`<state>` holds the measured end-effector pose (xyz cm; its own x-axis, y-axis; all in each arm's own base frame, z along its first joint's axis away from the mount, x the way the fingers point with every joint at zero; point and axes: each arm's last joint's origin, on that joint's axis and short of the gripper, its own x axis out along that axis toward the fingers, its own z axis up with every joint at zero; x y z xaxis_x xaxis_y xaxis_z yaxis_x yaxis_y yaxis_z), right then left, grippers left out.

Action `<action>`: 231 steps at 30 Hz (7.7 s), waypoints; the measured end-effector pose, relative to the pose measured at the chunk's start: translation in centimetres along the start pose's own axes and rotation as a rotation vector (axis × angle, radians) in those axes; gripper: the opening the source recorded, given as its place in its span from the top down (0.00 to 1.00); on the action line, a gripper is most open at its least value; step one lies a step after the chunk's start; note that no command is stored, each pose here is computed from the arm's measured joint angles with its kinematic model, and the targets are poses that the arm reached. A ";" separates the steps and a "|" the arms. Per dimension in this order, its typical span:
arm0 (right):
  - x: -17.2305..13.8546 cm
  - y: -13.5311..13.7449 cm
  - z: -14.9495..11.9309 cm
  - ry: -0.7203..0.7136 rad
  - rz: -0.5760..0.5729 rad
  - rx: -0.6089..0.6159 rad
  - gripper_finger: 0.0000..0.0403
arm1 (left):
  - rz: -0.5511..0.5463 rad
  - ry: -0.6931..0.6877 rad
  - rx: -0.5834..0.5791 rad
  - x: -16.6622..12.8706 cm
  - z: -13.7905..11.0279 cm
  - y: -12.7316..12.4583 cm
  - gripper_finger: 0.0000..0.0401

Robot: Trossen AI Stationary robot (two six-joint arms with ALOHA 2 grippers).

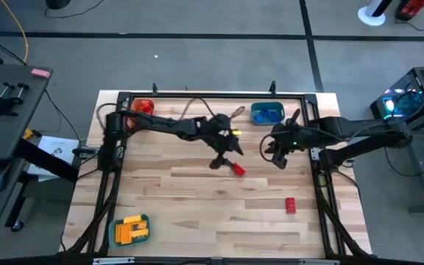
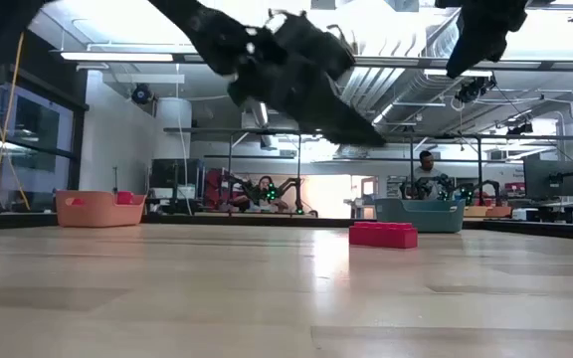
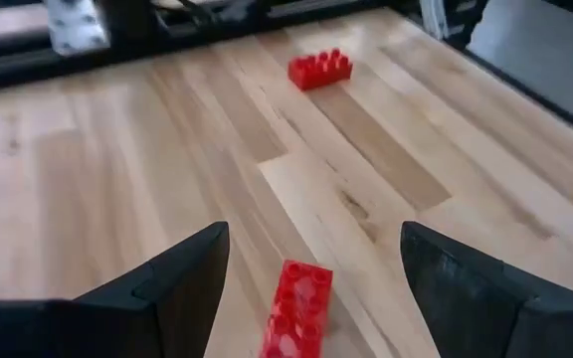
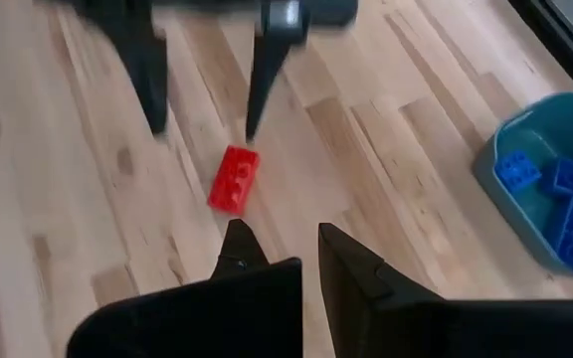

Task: Sort blocks
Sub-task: Put the red game piece into the orange bin

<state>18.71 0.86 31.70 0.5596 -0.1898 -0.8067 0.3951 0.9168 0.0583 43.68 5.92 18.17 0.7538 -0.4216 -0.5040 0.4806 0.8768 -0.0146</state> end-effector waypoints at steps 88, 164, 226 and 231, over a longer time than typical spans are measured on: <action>4.9 1.5 2.6 0.188 0.461 0.190 1.00 | 0.890 -0.468 -0.852 -22.5 -7.3 -3.4 0.25; 11.5 14.4 -15.7 0.829 0.010 0.264 1.00 | 0.442 -0.292 -0.422 -16.8 -3.5 -4.1 0.25; 2.3 -2.9 -7.8 0.037 -0.036 0.150 1.00 | 0.548 0.233 -0.745 5.5 2.2 -14.6 0.25; 2.6 -2.5 -8.2 0.021 -0.002 0.124 1.00 | 0.601 0.283 -0.524 6.7 1.4 -15.8 0.25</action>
<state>13.23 0.95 24.62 0.5436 -0.1827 -0.8192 0.4841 0.8656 0.1282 41.78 -11.12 16.27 0.6403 0.1631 -0.7507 -0.2887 0.9567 -0.0384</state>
